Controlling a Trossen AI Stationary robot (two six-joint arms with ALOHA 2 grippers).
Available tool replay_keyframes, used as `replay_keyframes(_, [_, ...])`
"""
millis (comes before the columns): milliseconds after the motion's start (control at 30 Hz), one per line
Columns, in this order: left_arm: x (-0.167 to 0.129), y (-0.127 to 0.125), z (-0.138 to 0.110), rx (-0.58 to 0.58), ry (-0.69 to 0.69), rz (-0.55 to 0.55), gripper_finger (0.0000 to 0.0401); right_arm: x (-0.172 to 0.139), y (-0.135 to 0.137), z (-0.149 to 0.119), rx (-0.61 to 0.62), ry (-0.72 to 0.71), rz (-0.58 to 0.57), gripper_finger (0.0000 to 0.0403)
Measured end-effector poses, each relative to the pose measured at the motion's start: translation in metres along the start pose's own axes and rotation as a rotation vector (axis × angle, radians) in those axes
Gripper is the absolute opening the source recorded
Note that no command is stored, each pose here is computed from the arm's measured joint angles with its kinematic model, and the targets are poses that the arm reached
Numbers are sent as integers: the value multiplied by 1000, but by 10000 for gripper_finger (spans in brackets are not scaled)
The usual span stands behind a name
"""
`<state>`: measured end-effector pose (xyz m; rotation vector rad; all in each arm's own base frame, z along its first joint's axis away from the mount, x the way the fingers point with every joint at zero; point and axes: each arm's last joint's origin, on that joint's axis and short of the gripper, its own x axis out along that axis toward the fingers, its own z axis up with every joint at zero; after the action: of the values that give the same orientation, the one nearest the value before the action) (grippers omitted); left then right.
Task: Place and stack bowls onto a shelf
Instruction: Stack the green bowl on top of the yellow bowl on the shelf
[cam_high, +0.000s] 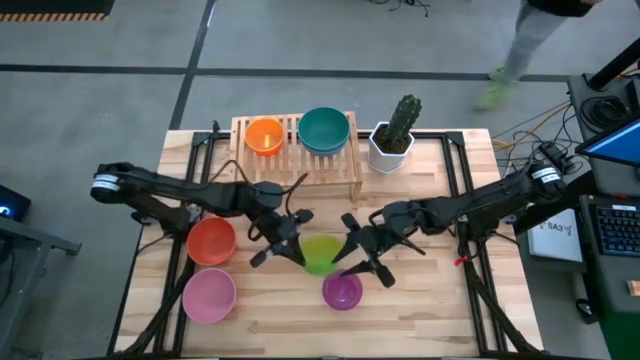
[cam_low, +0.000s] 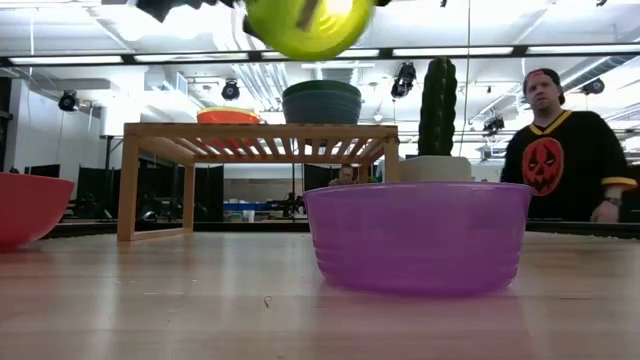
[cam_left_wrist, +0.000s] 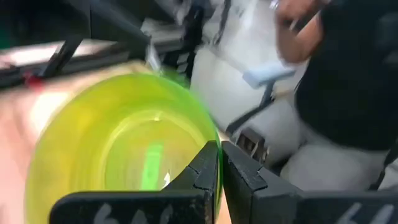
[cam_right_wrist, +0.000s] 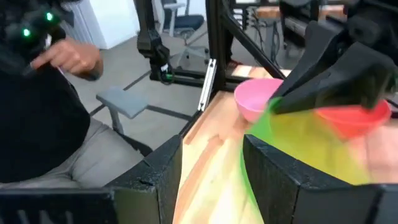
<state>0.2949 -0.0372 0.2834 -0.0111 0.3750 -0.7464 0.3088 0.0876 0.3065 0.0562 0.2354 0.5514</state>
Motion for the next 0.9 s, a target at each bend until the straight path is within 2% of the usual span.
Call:
replay_keyframes(133, [-21, -11, 13, 9, 115, 111, 1, -16, 8, 6, 1, 27, -118, 160])
replay_keyframes(333, [-62, -29, 36, 50, 307, 391, 1, -29, 19, 4, 21, 47, -228, 160])
replay_keyframes(500, [-99, -40, 57, 89, 456, 711, 0, -27, 27, -4, 22, 75, -269, 160])
replay_keyframes(633, [-131, -35, 64, 124, 560, 984, 0, -23, 31, -11, 19, 89, -282, 160])
replay_keyframes(800, [-174, -10, 57, 8, 569, 1066, 0, -18, 29, -19, 31, 96, -288, 160])
replay_keyframes(900, [-195, 9, 48, -90, 547, 1061, 0, -16, 29, -20, 46, 94, -287, 160])
